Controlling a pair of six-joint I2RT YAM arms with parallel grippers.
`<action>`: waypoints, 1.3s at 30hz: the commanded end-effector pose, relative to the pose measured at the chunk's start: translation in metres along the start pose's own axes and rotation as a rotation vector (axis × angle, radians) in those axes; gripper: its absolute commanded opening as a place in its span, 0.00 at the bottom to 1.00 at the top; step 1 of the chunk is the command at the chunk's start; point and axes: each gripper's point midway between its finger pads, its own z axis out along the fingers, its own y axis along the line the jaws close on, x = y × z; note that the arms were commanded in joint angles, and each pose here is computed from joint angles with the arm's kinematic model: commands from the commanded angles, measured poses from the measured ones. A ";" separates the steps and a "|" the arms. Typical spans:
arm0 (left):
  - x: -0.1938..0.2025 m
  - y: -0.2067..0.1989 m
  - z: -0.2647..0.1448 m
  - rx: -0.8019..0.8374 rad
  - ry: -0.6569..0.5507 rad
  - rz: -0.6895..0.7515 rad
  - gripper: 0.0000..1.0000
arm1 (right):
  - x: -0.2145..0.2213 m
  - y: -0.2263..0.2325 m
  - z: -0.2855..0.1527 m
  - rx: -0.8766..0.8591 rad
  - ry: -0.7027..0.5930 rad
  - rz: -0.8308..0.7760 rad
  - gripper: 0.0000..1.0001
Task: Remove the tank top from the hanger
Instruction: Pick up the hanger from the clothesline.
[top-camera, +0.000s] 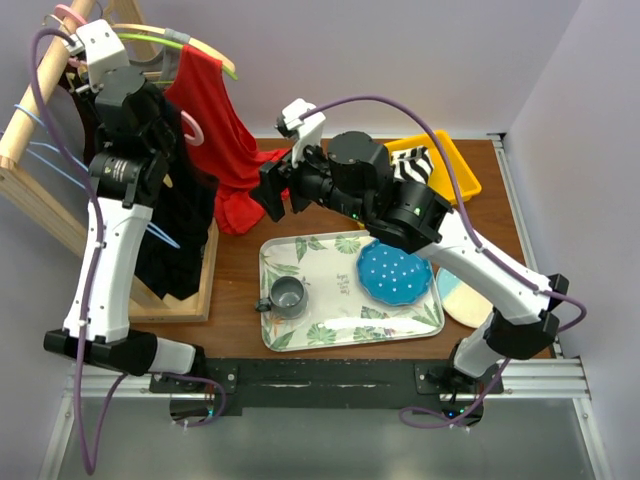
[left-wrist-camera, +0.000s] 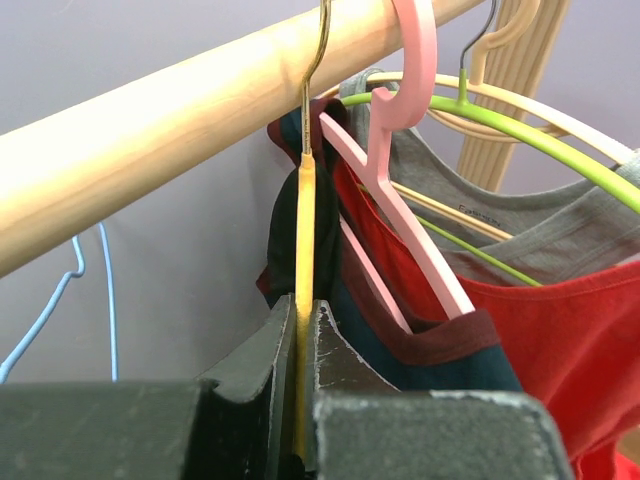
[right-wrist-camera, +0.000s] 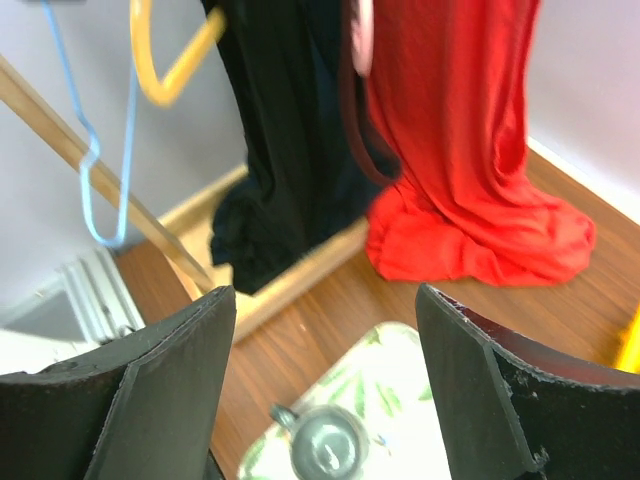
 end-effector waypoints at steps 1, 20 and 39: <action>-0.035 0.014 -0.023 0.075 -0.046 -0.170 0.00 | -0.038 0.019 0.005 -0.076 -0.108 0.068 0.76; -0.022 0.026 -0.052 0.182 0.049 -0.198 0.00 | -0.058 0.088 0.045 -0.191 -0.247 0.192 0.73; -0.020 0.018 -0.054 0.216 0.065 -0.234 0.00 | -0.049 0.143 0.097 -0.018 -0.381 0.180 0.58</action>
